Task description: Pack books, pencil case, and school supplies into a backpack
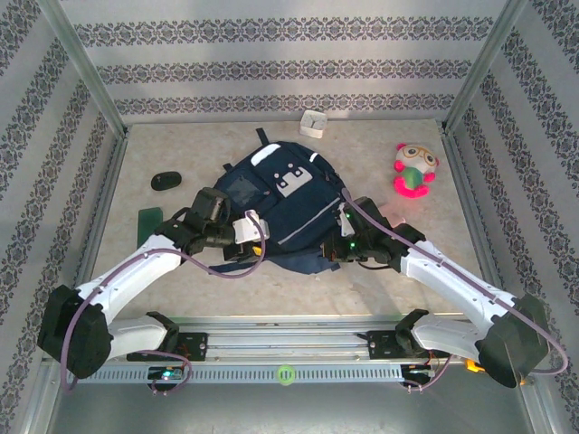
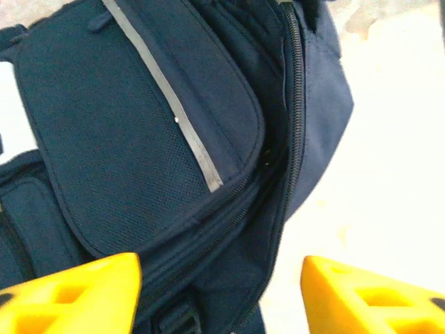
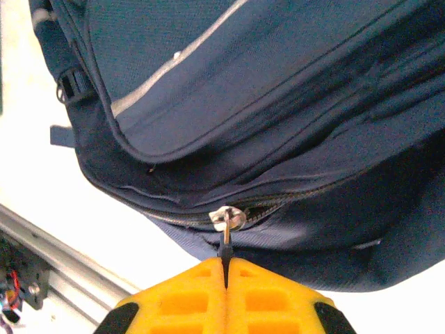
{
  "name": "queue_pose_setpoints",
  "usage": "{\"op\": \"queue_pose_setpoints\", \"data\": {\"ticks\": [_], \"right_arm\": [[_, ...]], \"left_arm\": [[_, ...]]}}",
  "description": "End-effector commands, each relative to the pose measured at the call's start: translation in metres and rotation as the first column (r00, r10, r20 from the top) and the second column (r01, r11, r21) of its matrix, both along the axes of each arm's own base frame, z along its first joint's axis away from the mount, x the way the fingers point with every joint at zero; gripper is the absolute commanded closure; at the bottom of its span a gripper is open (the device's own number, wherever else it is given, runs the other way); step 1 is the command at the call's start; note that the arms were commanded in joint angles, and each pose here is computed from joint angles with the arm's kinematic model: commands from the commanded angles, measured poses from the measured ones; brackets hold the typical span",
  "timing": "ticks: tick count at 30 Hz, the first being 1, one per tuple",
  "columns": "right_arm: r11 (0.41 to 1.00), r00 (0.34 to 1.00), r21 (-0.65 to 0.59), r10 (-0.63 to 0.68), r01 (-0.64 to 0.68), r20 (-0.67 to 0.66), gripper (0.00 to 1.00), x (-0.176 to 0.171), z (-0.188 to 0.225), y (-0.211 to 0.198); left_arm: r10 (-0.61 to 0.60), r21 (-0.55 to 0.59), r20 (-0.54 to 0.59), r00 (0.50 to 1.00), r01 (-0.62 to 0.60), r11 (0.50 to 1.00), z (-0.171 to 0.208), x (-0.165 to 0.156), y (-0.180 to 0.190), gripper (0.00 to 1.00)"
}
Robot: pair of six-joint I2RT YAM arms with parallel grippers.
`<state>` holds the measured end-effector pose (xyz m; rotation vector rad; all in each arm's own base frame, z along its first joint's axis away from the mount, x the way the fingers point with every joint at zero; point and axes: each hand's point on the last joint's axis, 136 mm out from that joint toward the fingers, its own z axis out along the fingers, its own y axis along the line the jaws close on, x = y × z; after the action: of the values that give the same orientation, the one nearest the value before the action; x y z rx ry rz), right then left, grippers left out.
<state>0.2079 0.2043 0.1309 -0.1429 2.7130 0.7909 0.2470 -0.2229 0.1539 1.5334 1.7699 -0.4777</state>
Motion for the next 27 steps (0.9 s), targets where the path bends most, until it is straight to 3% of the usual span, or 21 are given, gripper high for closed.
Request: {"op": "queue_pose_setpoints", "data": {"ticks": [1, 4, 5, 10, 14, 19, 23, 25, 27], "right_arm": [[0.993, 0.994, 0.036, 0.109, -0.108, -0.009, 0.93, -0.012, 0.004, 0.007], [0.993, 0.992, 0.002, 0.117, -0.117, -0.040, 0.70, -0.016, -0.002, 0.002], [0.993, 0.992, -0.018, 0.115, -0.116, -0.047, 0.67, -0.017, -0.004, -0.001], [0.997, 0.995, -0.034, 0.062, -0.065, -0.073, 0.62, -0.017, -0.008, -0.017], [1.000, 0.996, 0.004, 0.031, -0.031, -0.086, 0.61, -0.016, -0.014, -0.020], [0.998, 0.996, 0.061, 0.033, -0.028, -0.085, 0.61, -0.017, -0.016, -0.013], [0.999, 0.997, -0.013, -0.042, 0.041, -0.065, 0.60, -0.015, -0.022, -0.024], [0.995, 0.998, -0.085, -0.054, 0.052, -0.022, 0.59, -0.015, -0.022, -0.028], [0.990, 0.998, -0.132, -0.056, 0.057, 0.011, 0.58, -0.014, -0.020, -0.028]], "left_arm": [[-0.075, -0.001, -0.049, 0.996, 0.075, 0.997, 0.009, -0.019, -0.013, 0.30], [-0.100, 0.046, -0.027, 0.995, 0.101, 0.994, -0.004, -0.024, -0.031, 0.25], [-0.103, 0.055, -0.017, 0.995, 0.104, 0.993, -0.010, -0.024, -0.038, 0.24], [-0.022, 0.025, 0.014, 1.000, 0.022, 0.999, -0.028, -0.003, -0.070, 0.22], [-0.053, 0.011, -0.006, 0.999, 0.053, 0.999, -0.043, -0.002, -0.097, 0.24], [-0.053, 0.025, -0.056, 0.997, 0.054, 0.998, -0.066, 0.001, -0.104, 0.50], [-0.063, -0.024, -0.097, 0.993, 0.061, 0.998, -0.067, -0.006, -0.109, 0.88], [-0.065, -0.057, -0.126, 0.990, 0.059, 0.997, -0.066, -0.009, -0.113, 0.97], [-0.081, -0.086, -0.146, 0.986, 0.069, 0.994, -0.064, -0.014, -0.116, 0.98]]}}
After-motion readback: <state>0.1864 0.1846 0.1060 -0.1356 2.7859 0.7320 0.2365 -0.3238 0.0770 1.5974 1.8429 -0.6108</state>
